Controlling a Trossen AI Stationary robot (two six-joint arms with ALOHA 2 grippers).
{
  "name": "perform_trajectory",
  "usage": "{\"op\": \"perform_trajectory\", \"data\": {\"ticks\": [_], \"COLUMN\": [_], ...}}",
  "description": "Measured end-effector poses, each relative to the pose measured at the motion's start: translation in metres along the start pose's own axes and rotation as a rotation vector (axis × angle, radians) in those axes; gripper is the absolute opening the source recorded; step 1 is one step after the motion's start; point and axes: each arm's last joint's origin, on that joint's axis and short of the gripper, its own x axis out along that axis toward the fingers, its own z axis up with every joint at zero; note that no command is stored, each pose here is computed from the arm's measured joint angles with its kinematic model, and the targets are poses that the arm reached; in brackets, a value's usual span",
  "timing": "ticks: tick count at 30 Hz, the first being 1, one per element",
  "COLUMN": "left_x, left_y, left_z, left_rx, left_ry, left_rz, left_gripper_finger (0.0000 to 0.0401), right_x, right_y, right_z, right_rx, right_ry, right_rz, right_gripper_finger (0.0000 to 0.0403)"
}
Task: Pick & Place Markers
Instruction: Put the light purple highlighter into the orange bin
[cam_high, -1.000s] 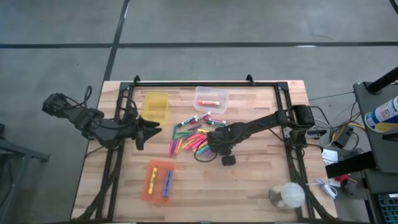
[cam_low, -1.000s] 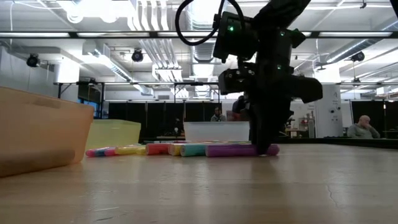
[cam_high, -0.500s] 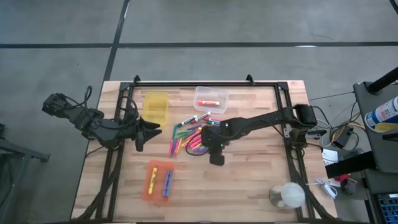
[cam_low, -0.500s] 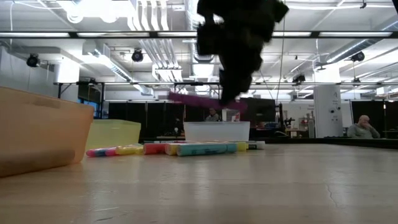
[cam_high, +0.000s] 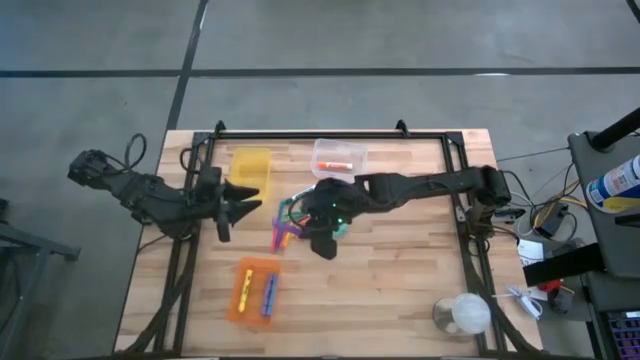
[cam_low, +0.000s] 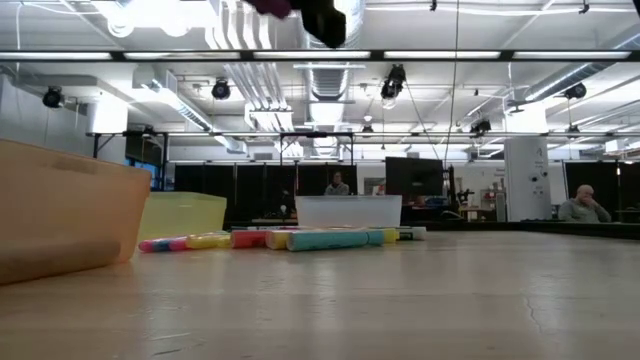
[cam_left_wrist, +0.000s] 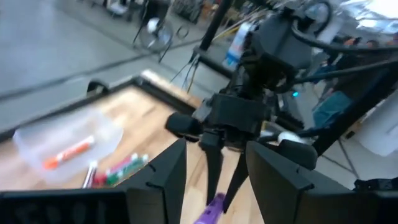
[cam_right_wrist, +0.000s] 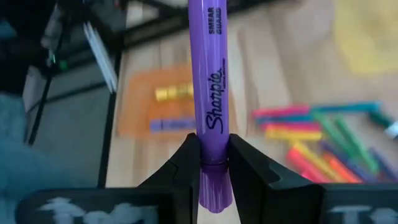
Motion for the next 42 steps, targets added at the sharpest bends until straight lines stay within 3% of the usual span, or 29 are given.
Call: {"op": "perform_trajectory", "data": {"ticks": [12,42], "left_x": [-0.001,0.005], "left_y": [-0.006,-0.012], "left_z": [0.009,0.010], "left_rx": [0.035,-0.038], "left_ry": [-0.074,-0.096], "left_rz": [-0.050,-0.086], "left_gripper_finger": [0.0160,0.0160], "right_x": [-0.042,-0.043], "right_y": [0.021,0.037], "right_z": [0.045,0.055], "right_rx": [-0.024,0.021], "right_ry": [-0.246,-0.398], "right_rz": [-0.070,0.059], "right_gripper_finger": [0.0058,0.0058]}}
